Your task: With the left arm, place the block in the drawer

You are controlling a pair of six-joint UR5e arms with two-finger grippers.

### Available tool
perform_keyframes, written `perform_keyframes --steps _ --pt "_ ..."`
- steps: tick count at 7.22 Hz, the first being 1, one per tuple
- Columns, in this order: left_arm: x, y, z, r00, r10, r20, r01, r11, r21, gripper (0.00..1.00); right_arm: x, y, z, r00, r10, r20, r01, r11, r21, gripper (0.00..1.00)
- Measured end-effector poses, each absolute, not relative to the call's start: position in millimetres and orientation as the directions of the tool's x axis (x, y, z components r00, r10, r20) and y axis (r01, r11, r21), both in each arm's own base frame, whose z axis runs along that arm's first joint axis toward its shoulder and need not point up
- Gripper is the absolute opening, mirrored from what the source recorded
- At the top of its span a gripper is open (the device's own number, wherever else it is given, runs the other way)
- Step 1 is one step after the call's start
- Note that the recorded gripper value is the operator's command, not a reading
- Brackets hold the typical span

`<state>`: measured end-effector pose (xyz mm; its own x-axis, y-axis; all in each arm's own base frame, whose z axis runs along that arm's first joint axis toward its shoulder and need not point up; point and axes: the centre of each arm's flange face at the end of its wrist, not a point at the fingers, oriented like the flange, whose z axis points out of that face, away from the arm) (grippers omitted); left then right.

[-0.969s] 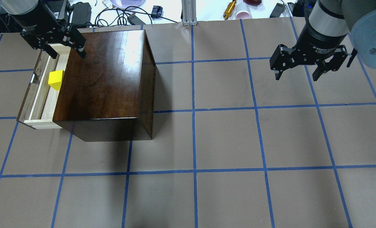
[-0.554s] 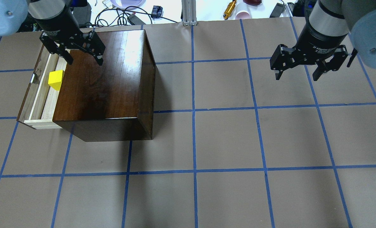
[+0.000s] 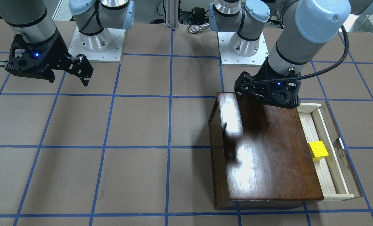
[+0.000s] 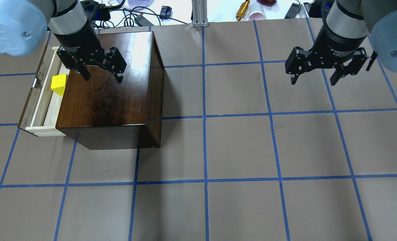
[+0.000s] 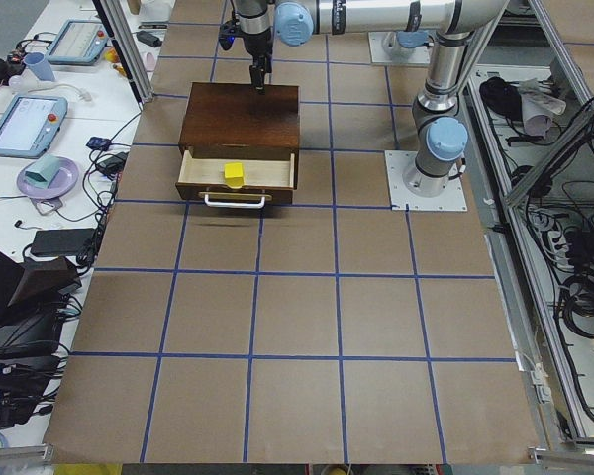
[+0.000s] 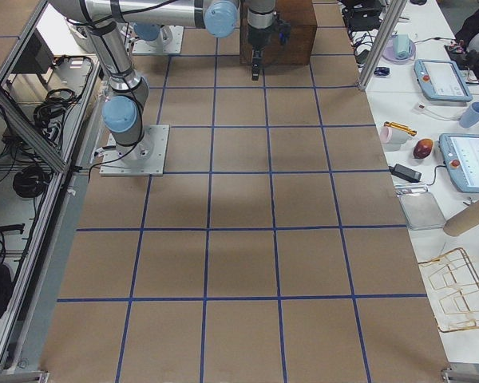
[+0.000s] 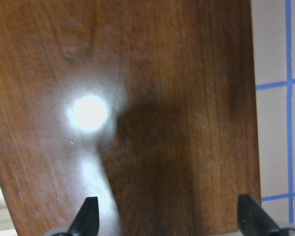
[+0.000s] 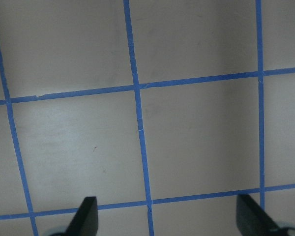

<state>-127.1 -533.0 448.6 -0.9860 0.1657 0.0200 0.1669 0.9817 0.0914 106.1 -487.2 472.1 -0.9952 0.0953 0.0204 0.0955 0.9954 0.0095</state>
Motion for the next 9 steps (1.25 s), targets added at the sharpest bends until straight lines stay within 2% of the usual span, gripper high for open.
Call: perform_keyframes --steps 5,9 --pt "-127.2 -510.6 443.4 -0.986 0.163 0.021 0.164 0.982 0.097 1.0 106.1 -487.2 472.0 -0.995 0.095 0.02 0.095 0.995 0.01 1.0" --pt "-125.0 -507.1 438.2 -0.997 0.075 0.016 0.076 0.992 0.105 1.0 106.2 -487.2 472.1 -0.995 0.095 0.02 0.095 0.995 0.009 1.0"
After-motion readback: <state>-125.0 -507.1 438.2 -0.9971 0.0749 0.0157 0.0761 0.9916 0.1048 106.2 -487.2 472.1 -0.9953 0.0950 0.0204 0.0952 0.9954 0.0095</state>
